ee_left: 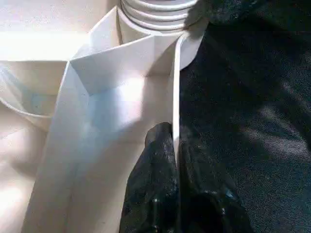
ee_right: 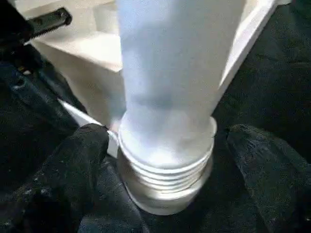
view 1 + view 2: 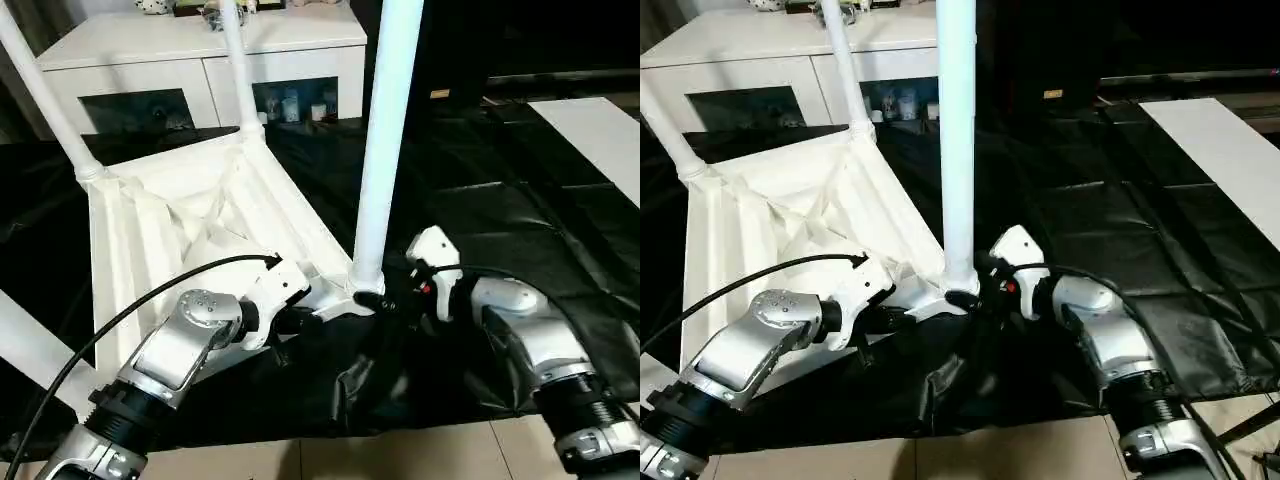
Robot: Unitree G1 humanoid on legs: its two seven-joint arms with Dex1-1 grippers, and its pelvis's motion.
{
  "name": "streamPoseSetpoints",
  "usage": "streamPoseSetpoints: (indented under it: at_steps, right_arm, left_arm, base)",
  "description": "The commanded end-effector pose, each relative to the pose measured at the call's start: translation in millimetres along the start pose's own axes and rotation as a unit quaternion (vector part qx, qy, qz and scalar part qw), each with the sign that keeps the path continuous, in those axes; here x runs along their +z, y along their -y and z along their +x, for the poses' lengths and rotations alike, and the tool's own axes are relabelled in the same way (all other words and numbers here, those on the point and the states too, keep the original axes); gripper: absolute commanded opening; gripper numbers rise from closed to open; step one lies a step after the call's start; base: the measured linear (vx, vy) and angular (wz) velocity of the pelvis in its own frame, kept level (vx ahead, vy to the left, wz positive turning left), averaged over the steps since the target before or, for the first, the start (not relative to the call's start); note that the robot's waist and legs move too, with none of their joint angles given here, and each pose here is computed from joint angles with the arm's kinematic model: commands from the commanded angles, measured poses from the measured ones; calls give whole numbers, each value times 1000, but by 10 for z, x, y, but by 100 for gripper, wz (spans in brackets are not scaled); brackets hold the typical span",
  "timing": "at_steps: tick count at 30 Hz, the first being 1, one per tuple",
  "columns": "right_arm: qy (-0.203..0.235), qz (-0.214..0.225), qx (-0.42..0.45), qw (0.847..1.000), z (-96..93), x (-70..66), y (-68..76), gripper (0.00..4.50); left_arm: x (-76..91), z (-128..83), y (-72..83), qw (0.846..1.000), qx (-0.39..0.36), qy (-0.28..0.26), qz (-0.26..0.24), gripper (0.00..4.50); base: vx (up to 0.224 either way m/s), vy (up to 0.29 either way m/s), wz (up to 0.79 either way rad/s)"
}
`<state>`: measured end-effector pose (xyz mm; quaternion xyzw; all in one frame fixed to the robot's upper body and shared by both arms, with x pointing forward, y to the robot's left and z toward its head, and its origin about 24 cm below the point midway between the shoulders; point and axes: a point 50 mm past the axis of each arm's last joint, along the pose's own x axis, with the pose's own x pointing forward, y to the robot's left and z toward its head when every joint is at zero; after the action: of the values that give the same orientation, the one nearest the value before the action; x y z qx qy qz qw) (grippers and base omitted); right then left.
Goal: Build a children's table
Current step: Rotate leg to tighten
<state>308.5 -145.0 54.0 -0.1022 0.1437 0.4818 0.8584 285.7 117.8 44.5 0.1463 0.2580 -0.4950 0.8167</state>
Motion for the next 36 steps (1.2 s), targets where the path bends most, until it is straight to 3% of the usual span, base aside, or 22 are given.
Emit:
streamPoseSetpoints:
  at_steps: [1,7,13,22,30,33,36]
  right_arm:
    - [2,-16,8,1000,28,72,21,395]
    - [2,-17,13,1000,46,65,27,331]
    - [3,-15,16,1000,61,48,21,282]
    - [2,-16,22,1000,64,29,19,272]
    - [7,-11,7,1000,71,32,46,272]
    - [19,8,-51,998,124,18,80,272]
    - [32,49,-155,986,301,-45,15,272]
  left_arm:
    - [-89,-8,18,1000,-5,-5,-11,0]
    - [-89,-8,24,1000,-3,6,-10,0]
    - [-63,3,80,998,-24,65,-10,0]
    - [-306,-24,123,999,-28,15,-22,0]
    - [-380,-47,106,999,-24,-19,-30,0]
    - [-386,-34,79,999,-8,-29,-33,0]
    - [-301,93,47,999,22,-27,-42,0]
  base:
    - [0,0,0]
    - [0,0,0]
    - [0,0,0]
    - [0,0,0]
    - [0,0,0]
    - [0,0,0]
    - [0,0,0]
